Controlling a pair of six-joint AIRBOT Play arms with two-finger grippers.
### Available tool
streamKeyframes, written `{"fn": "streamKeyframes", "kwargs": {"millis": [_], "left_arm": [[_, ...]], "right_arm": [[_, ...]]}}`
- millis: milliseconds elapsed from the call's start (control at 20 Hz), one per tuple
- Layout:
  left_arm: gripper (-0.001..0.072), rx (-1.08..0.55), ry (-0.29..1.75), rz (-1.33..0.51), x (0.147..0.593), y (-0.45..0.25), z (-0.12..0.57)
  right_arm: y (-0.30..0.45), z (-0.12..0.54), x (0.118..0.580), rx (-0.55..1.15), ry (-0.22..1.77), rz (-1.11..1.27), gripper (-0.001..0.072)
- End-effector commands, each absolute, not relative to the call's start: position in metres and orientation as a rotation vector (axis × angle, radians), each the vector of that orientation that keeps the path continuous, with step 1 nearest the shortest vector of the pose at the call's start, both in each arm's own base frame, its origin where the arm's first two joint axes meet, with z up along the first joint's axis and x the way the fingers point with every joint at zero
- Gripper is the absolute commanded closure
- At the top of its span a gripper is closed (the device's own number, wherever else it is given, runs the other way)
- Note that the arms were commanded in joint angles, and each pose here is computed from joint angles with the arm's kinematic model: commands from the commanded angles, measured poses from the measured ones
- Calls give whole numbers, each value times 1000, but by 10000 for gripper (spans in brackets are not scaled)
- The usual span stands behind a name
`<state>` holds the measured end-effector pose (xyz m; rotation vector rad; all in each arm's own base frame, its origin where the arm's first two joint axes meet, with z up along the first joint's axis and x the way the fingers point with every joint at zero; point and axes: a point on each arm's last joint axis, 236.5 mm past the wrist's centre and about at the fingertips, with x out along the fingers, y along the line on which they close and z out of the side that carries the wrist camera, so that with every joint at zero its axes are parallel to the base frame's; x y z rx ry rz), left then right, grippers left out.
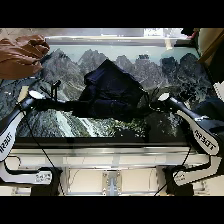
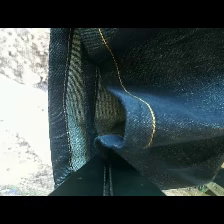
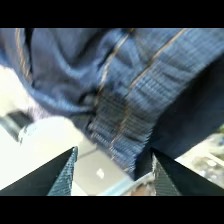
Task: Fold the clothes and pants, and hang the long-sleeved shirts on hangers.
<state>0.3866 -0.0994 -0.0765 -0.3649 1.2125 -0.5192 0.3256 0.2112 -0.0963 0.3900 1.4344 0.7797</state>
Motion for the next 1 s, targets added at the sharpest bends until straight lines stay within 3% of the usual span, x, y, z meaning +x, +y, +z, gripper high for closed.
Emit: {"fn": "streamKeyframes", "kwargs": {"millis": [0,200,250,300,450,600,700,950], "left_arm": [[683,-365,1213,-519,386,-99,-77],[684,-365,1214,-520,386,-100,-77],[684,-366,1216,-522,386,-100,-77],[684,-378,1220,-515,385,-100,-76],[686,-398,1251,-544,373,-106,-64],[687,-301,1186,-568,364,-99,-21],[687,-196,1085,-519,359,-82,22],[687,-132,684,-373,312,-60,184]], "right_arm": [[227,-101,307,351,1475,853,238],[247,-107,310,285,1427,852,372],[248,-106,312,296,1423,845,554],[249,-103,312,302,1425,849,678],[247,-75,305,313,1446,931,682],[238,-21,296,280,1412,991,681],[228,18,292,224,1334,968,682],[219,140,244,171,1103,985,682]]}}
